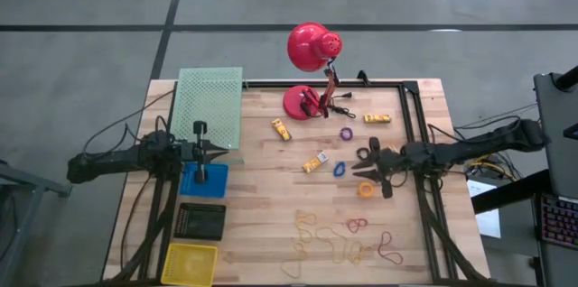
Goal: Pick & Place Office Desk Supplies
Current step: Put the yellow rubber band into the yellow bin
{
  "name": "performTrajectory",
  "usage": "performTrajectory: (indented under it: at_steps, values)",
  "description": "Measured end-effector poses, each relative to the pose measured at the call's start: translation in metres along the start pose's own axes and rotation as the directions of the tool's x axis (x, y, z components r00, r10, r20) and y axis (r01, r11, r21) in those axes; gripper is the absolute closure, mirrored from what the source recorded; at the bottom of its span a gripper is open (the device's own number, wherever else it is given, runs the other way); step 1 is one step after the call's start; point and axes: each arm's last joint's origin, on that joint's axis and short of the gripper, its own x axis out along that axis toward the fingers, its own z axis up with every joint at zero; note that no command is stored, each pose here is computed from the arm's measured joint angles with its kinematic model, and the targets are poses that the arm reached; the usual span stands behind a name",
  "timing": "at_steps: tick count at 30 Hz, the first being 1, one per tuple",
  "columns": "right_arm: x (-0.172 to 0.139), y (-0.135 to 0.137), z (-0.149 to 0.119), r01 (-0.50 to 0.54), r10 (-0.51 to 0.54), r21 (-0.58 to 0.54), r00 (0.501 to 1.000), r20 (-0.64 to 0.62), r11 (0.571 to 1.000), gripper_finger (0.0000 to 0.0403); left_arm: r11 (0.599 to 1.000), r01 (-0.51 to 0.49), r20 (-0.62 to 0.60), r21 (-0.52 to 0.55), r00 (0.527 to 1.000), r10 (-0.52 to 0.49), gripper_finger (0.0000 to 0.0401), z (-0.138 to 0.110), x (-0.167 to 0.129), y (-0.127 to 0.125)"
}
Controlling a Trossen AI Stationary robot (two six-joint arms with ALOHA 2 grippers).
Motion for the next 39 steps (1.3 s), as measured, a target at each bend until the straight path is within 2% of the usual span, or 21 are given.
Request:
performTrajectory:
  at_steps: [4, 8, 16, 25, 39]
  values:
    - [0.003, -0.001, 0.002, 0.004, -0.004, 0.008, 1.0, -0.004, 1.0, 0.0316, 1.0, 0.0, 0.0, 0.0, 1.0, 0.0, 0.0378, 0.0, 0.0, 0.0]
    - [0.014, 0.006, 0.028, -0.092, 0.091, -0.043, 0.996, -0.02, 0.995, 0.0316, 1.0, 0.0, 0.0, 0.0, 1.0, 0.0, 0.0378, 0.0, 0.0, 0.0]
    - [0.047, 0.012, 0.065, -0.072, 0.06, -0.053, 0.979, -0.196, 0.996, 0.0316, 1.0, 0.0, 0.0, 0.0, 1.0, 0.0, 0.0378, 0.0, 0.0, 0.0]
    - [0.092, 0.011, 0.067, -0.04, 0.04, 0.006, 0.94, -0.34, 0.999, 0.0316, 1.0, 0.0, 0.0, 0.0, 1.0, 0.0, 0.0378, 0.0, 0.0, 0.0]
    - [0.144, 0.012, 0.071, 0.002, 0.031, 0.083, 0.918, -0.395, 0.997, 0.0316, 1.0, 0.0, 0.0, 0.0, 1.0, 0.0, 0.0378, 0.0, 0.0, 0.0]
